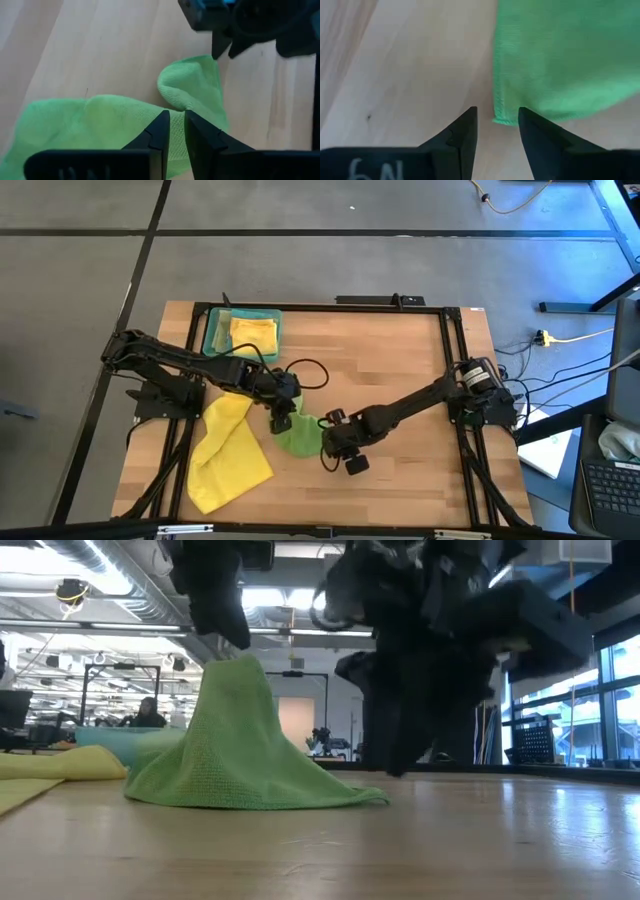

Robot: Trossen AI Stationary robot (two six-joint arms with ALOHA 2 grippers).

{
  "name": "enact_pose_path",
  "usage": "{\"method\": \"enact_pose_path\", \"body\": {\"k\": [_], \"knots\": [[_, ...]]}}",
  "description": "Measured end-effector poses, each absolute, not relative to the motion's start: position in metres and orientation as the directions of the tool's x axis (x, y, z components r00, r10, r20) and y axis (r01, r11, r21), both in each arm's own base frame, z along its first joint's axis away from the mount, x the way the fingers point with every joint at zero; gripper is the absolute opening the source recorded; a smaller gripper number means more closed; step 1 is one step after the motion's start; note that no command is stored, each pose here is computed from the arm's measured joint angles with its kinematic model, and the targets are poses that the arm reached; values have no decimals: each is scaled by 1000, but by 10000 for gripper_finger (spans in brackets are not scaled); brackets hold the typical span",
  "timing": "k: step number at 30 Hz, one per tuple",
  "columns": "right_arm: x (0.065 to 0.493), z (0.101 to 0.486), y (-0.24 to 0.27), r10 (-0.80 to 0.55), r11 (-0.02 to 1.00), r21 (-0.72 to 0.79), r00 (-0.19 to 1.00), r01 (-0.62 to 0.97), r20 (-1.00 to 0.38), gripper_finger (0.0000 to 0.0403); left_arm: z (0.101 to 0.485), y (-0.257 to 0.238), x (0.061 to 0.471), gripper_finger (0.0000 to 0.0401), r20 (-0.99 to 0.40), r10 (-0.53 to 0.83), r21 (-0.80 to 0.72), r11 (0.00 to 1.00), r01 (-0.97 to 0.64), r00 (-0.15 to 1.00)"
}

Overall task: Fold microfiber towels
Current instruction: Fold the green microfiber cloth

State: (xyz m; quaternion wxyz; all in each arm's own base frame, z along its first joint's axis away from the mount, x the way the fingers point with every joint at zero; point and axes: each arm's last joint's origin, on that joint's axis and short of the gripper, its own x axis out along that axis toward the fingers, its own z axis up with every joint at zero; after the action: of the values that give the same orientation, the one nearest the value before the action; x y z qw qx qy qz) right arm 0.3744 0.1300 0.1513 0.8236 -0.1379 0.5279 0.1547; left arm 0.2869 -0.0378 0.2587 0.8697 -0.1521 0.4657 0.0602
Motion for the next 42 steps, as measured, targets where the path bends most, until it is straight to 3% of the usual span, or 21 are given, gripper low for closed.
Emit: {"method": "enact_pose_path", "body": {"k": [6,16,20,24,27,33,38,42], "knots": [[369,132,123,107,873,-121,428,-472,-898,145,259,-41,287,53,-827,-33,-294,876,-383,561],[370,121,109,133,887,-117,490,-447,-862,141,259,-53,285,53,-821,3,-341,800,-494,571],[366,119,108,133,897,-93,465,-432,-875,101,259,-58,284,49,-819,13,-343,791,-507,574],[364,118,107,158,918,-30,435,-394,-886,18,259,-62,283,52,-818,9,-342,797,-498,576],[365,121,106,153,946,7,425,-325,-892,13,259,-64,283,52,-818,-1,-344,801,-489,575],[362,167,85,99,975,29,312,-221,-945,8,258,-76,279,53,-828,-81,-336,863,-377,554],[353,226,58,90,988,38,355,-151,-931,5,257,-82,275,53,-839,-71,-263,921,-288,540],[344,280,36,175,984,163,499,-69,-849,6,257,-83,275,53,-839,-69,-241,937,-255,540]]}}
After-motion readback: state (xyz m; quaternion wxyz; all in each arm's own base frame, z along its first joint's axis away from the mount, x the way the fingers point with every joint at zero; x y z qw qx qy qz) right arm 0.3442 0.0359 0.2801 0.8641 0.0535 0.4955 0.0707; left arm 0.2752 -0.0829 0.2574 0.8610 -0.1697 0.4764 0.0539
